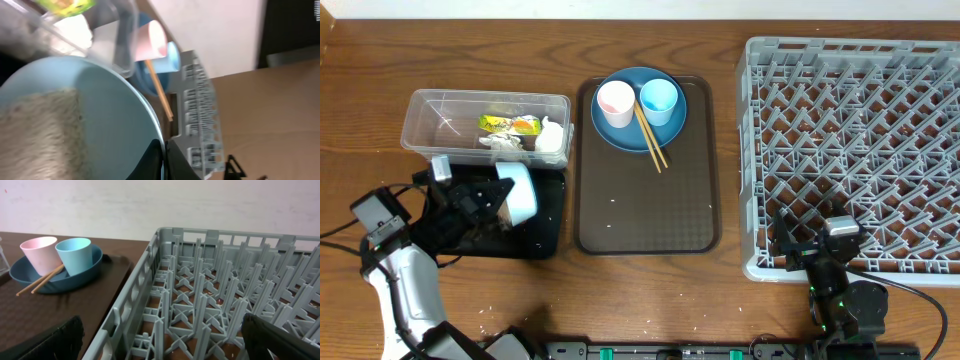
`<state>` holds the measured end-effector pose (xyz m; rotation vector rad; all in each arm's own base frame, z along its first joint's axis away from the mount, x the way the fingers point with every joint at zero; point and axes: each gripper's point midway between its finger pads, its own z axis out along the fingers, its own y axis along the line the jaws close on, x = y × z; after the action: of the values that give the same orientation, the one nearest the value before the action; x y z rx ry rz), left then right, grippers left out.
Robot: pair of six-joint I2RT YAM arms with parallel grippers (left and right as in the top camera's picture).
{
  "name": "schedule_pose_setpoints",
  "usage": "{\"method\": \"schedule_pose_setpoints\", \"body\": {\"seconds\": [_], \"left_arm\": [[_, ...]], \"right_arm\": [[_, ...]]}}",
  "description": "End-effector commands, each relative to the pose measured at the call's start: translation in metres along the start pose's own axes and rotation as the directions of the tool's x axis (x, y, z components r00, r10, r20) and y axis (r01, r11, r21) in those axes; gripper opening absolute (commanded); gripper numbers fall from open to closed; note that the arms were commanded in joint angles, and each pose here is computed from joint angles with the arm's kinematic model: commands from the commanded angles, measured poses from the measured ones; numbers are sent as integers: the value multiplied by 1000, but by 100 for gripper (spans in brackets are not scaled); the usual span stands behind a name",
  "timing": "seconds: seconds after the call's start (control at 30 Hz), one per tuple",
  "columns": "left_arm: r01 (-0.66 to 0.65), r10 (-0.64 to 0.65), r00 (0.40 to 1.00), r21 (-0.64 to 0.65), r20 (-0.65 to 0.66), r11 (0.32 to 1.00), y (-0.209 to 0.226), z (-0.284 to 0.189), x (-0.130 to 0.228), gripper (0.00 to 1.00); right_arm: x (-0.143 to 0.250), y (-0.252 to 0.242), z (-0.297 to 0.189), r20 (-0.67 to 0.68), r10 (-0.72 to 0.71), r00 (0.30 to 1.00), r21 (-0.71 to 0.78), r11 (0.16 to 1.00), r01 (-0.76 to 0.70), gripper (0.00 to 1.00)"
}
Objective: Sort waste into correct bins and load items into the dishwasher rack
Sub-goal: 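Tilt the bowl with the left gripper to pour rice onto the black tray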
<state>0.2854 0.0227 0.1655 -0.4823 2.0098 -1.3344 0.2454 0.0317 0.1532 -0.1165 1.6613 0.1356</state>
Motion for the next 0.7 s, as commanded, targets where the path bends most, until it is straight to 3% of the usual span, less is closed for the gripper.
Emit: {"method": "schedule_pose_setpoints", "body": {"seconds": [0.0,0.47,0.67], "left_arm": [[-33,32,999,154,10,987,-24,-6,1,6],[-40,39,999,218,10,975,-35,-9,2,6],[28,-27,1000,218,-5,976,-35,-9,2,6]], "right_arm": [[0,2,0,2,-12,1000,-7,1000,12,99],[0,2,0,2,-12,1000,-7,1000,12,99],[0,2,0,2,-12,1000,-7,1000,12,99]]}}
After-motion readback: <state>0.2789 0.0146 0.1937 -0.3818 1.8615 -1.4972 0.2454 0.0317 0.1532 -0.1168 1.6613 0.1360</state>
